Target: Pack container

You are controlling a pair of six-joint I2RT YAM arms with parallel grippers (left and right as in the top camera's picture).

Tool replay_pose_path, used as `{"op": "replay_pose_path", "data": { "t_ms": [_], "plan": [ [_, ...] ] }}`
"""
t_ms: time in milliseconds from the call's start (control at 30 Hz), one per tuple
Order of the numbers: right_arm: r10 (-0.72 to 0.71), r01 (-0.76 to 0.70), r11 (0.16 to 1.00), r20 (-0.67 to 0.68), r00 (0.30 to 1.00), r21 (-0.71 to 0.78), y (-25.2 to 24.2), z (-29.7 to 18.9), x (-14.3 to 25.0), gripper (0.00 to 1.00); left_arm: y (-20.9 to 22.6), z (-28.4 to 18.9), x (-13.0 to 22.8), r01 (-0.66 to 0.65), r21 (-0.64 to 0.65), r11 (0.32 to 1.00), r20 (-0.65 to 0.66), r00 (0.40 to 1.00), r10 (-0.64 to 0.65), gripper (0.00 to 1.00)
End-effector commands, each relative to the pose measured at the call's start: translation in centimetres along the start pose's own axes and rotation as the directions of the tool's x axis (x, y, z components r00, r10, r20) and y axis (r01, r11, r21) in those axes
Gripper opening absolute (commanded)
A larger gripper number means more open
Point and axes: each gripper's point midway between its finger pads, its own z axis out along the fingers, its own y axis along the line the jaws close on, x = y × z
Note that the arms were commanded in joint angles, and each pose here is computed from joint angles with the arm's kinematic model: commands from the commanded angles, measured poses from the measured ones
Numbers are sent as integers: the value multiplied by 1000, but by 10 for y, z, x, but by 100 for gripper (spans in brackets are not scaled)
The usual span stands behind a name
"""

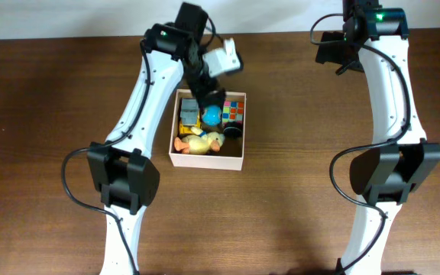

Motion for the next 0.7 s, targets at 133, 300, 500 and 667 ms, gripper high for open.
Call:
{"op": "replay_pose_path", "data": {
  "t_ms": [133, 300, 500, 667],
  "plan": [
    [5, -5, 1000, -1, 1000, 19, -4, 2, 0, 99, 69, -36, -3, 344, -315, 885, 89, 938, -334, 99],
    [4, -4, 1000, -1, 1000, 18, -3, 2, 0, 99, 103, -52, 26, 616, -434, 658, 192, 777, -600, 99],
    [5, -5, 1000, -1, 1000, 19, -4, 2, 0, 99, 126, -65, 62, 811, -412, 416, 302, 552, -777, 99],
    [5, -5, 1000, -1, 1000, 19, -4, 2, 0, 99, 136, -74, 93, 861, -408, 302, 318, 445, -837, 99]
  ]
}}
